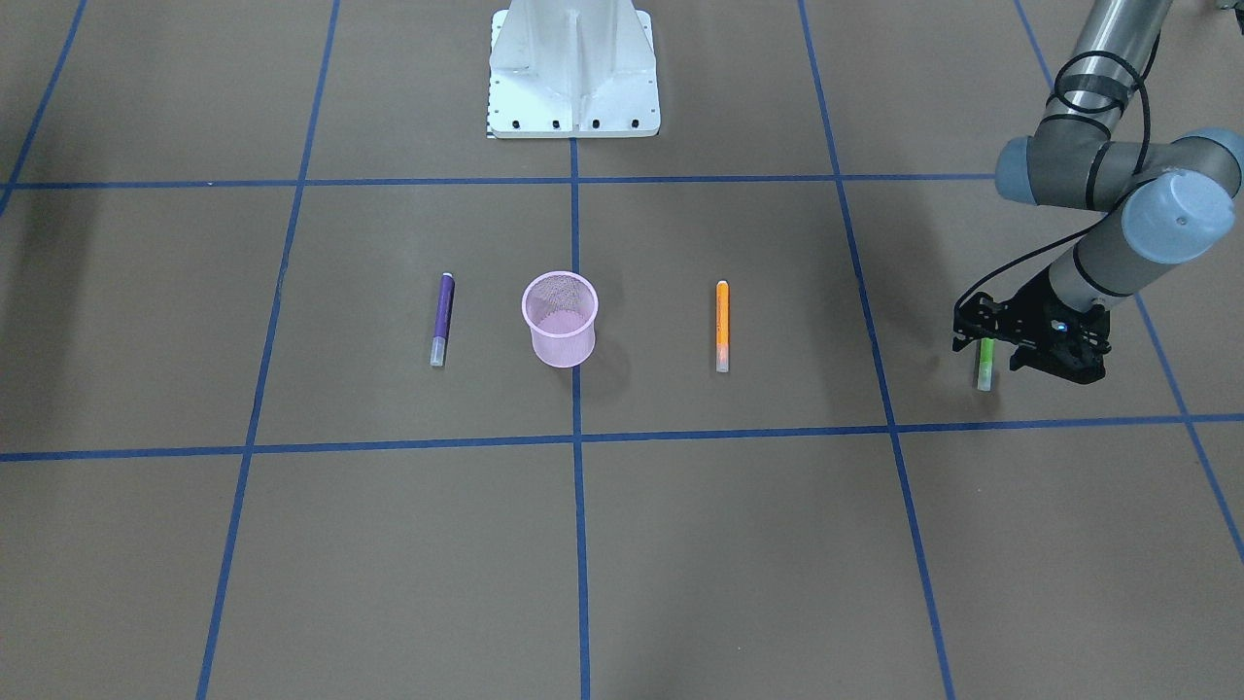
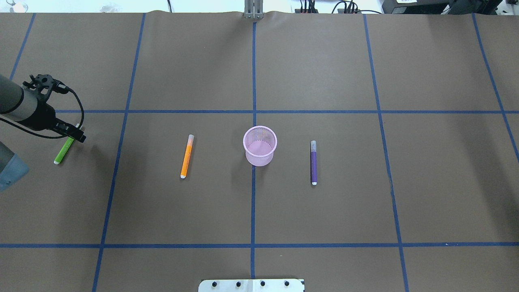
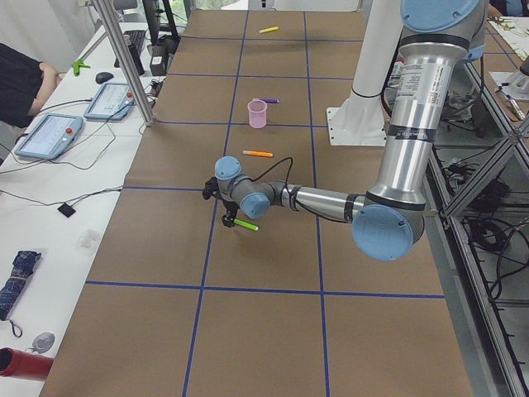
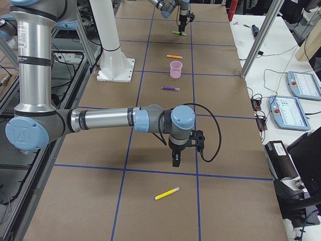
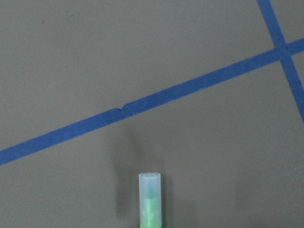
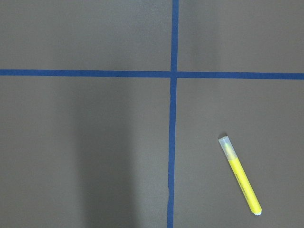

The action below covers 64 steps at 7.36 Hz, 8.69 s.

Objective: Collect pens into pen holder

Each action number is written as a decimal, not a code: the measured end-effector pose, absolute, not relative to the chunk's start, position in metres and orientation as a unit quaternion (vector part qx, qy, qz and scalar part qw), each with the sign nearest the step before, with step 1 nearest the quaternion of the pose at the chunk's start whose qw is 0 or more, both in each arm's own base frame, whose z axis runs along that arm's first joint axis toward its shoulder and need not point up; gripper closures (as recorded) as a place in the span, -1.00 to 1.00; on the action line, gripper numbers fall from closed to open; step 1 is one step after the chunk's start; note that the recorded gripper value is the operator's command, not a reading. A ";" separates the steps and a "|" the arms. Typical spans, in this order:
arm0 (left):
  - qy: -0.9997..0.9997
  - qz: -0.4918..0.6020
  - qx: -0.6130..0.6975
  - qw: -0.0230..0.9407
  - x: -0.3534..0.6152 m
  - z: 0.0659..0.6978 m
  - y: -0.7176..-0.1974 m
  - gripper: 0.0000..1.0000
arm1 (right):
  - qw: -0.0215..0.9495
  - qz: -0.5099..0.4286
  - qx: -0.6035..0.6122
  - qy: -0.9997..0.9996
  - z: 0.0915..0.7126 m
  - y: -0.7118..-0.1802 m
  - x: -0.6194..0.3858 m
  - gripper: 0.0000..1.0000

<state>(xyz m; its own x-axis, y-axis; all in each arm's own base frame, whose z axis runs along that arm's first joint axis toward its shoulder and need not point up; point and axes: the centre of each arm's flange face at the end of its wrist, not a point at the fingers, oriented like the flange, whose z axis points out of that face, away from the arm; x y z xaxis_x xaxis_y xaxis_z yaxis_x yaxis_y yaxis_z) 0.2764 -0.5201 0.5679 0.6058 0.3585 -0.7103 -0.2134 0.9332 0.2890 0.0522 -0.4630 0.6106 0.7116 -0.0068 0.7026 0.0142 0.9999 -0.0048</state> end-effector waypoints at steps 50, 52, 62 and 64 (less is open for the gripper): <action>0.512 0.026 0.263 0.817 0.330 0.255 -0.550 1.00 | 0.915 -0.212 0.030 -0.343 0.823 -0.477 -0.012 0.46; 0.512 0.026 0.264 0.817 0.329 0.255 -0.550 1.00 | 0.916 -0.211 0.030 -0.340 0.824 -0.477 -0.012 1.00; 0.538 -0.046 0.356 0.763 0.423 0.197 -0.467 1.00 | 0.900 -0.148 0.134 -0.387 0.686 -0.538 0.018 1.00; 0.562 -0.055 0.375 0.736 0.469 0.158 -0.423 1.00 | 0.898 -0.135 0.140 -0.394 0.670 -0.542 0.018 1.00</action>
<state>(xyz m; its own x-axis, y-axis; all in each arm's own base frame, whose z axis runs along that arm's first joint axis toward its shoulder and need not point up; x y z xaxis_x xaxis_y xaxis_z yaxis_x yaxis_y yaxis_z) 0.4686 -0.4226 0.1579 0.3632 0.3399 -0.8675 0.5023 0.7128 0.4895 0.0176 -0.5419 0.6698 0.6533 -0.3520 0.6703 0.1315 0.9246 0.3574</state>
